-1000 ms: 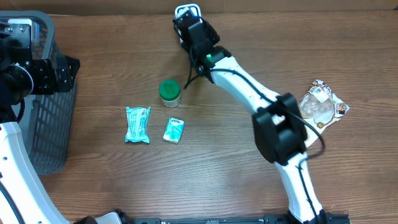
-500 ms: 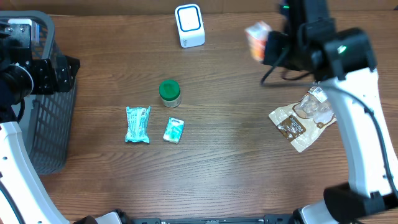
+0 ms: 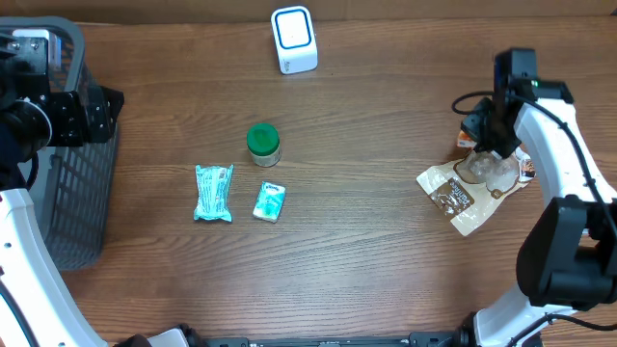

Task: Scan the item barcode
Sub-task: 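Carry the orange pack right and drop it by the Pantree bag, then move the right gripper to the small teal Kleenex pack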

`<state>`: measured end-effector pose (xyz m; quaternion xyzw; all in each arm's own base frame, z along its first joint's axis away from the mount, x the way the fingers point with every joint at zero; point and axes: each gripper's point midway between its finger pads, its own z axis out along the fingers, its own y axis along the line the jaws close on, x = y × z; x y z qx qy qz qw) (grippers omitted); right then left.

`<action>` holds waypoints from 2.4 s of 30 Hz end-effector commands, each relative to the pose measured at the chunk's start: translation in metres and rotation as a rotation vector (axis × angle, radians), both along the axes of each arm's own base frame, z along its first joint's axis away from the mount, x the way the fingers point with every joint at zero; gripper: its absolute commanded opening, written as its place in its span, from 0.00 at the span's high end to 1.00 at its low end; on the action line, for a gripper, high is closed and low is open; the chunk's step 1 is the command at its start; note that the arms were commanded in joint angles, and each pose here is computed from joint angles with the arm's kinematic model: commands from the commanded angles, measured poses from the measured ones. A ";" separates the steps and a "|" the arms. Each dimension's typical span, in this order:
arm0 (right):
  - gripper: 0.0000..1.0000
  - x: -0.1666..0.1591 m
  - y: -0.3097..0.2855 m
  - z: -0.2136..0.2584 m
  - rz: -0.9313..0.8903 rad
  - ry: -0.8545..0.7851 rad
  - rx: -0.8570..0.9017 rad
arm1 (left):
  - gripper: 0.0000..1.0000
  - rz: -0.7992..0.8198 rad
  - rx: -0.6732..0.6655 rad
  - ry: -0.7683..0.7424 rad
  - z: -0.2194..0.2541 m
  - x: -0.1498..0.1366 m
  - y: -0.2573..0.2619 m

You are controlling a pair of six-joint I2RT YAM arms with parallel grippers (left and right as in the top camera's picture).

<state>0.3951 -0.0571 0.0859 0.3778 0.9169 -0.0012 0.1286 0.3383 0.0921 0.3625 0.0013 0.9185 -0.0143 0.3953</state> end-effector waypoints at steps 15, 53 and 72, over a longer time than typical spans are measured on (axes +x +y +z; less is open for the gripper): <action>0.46 -0.020 0.026 -0.002 0.220 0.064 0.100 | 0.00 -0.025 0.000 -0.001 -0.001 0.001 -0.003; 0.53 -0.100 0.458 -0.011 0.967 -0.231 0.373 | 0.01 -0.025 -0.001 0.002 -0.002 0.001 -0.003; 0.48 -0.094 0.381 -0.066 0.824 0.037 0.239 | 0.01 -0.025 -0.001 0.002 -0.002 0.001 -0.003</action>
